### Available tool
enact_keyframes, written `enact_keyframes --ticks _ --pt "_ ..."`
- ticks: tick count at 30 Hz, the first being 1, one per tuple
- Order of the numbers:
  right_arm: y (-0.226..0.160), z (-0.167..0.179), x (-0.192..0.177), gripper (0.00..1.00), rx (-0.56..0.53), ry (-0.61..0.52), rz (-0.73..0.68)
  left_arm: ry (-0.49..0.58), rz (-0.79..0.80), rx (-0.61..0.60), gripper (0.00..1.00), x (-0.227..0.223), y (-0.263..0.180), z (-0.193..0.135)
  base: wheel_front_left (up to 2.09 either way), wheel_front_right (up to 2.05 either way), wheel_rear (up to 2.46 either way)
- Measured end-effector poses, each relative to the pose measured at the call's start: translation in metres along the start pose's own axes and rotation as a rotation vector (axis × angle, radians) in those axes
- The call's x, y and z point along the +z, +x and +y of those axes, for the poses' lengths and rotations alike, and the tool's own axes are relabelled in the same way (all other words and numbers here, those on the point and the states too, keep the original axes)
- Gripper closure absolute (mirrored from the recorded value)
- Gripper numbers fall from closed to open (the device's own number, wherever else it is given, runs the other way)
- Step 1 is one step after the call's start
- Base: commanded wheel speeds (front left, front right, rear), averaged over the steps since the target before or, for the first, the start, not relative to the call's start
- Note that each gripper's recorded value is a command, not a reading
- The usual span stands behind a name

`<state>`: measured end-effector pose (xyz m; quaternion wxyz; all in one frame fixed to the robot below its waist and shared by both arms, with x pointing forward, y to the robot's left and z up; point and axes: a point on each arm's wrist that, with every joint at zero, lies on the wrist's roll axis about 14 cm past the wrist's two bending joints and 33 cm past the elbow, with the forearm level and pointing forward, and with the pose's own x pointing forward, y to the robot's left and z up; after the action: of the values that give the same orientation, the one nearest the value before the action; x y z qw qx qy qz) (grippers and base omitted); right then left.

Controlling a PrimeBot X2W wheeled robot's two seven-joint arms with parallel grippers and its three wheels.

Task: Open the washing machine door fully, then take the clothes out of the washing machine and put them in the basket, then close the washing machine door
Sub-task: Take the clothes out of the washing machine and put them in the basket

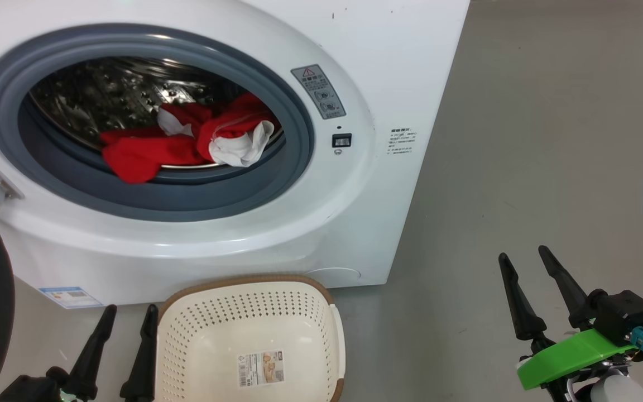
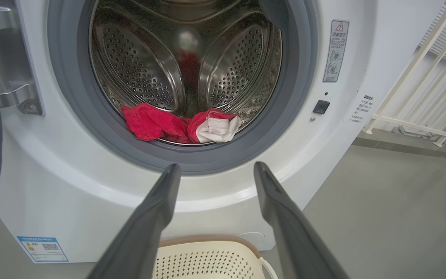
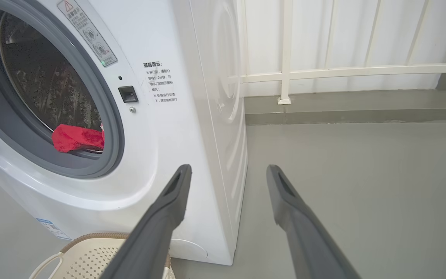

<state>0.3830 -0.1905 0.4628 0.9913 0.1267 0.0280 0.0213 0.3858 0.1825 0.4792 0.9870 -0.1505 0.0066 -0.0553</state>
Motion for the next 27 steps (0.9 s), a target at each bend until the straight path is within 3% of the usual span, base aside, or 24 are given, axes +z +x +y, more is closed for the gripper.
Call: enact_keyframes --ticks 15,27 --pt "0.003 -0.002 -0.009 0.00 -0.010 0.007 0.024 0.020 0.036 -0.013 0.00 -0.012 0.013 -0.001 0.00 0.00 0.00" --pt "0.024 -0.001 -0.021 0.00 -0.024 0.030 0.042 0.104 0.068 -0.144 0.00 -0.018 0.109 -0.025 0.00 0.00 0.00"
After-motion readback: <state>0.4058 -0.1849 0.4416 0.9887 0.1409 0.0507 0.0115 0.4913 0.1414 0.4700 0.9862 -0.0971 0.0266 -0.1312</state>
